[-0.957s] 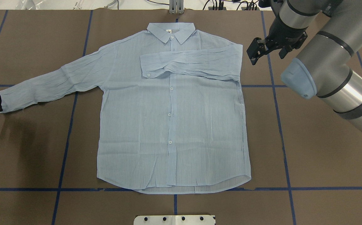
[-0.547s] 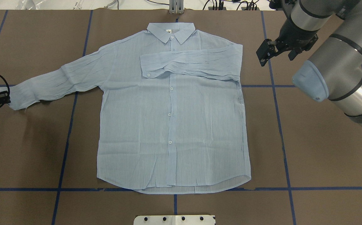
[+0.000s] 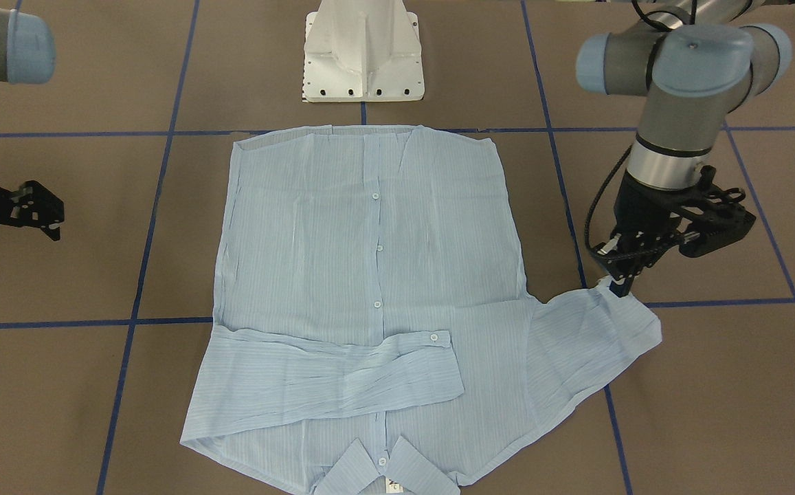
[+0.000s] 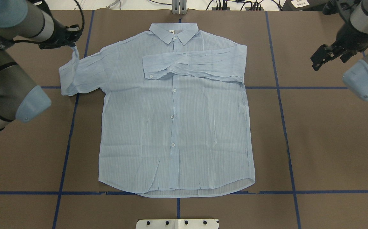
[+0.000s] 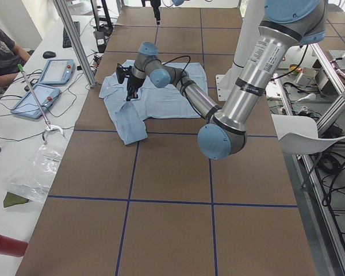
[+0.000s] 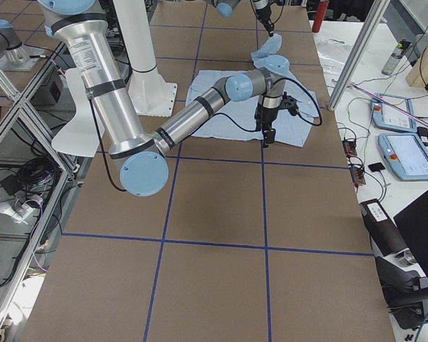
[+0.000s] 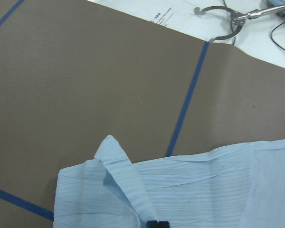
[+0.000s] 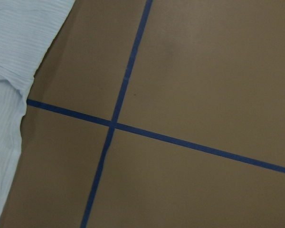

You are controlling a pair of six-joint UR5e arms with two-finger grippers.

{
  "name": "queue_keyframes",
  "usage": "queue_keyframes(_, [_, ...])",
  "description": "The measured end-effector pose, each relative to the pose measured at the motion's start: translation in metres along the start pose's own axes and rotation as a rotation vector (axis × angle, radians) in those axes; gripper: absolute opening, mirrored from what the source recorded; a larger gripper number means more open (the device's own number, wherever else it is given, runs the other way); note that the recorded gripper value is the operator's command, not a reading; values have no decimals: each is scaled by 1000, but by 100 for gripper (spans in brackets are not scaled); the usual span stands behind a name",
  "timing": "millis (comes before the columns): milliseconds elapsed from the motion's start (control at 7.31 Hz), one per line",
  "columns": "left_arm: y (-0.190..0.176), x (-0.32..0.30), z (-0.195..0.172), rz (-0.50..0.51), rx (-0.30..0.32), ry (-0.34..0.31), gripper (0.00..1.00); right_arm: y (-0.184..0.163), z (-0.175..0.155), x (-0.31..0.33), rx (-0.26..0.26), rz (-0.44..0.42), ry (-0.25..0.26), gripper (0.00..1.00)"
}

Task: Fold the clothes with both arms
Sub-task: 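Fold the held sleeve across the shirt with the left gripper while the right arm shifts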

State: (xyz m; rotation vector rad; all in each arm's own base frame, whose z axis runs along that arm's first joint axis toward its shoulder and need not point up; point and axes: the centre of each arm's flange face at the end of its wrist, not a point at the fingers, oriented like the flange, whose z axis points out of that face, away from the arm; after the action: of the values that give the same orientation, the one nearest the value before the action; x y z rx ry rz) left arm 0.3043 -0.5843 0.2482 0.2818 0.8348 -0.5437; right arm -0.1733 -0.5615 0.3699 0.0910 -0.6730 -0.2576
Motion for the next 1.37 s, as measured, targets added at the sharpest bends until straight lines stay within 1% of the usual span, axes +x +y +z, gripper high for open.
queue_keyframes(137, [3,52,-18,-39,-33,43,0,8,1,26,-10,-6,-11,100])
queue_keyframes(273, [11,107,-26,-81,-68,79,0,16,0,47,-17,3,-27,100])
queue_keyframes(410, [22,156,-26,-123,-97,110,0,22,1,60,-22,15,-39,100])
queue_keyframes(547, [36,188,-20,-159,-122,148,0,26,2,66,-26,23,-47,100])
queue_keyframes(684, [51,206,-8,-187,-146,187,0,28,3,69,-27,27,-53,100])
queue_keyframes(820, [64,214,5,-204,-166,210,0,29,5,70,-29,29,-55,100])
queue_keyframes(1094, [85,224,23,-218,-195,227,0,33,11,75,-39,39,-54,100])
queue_keyframes(1367, [107,246,46,-239,-220,247,0,35,15,78,-48,47,-51,100])
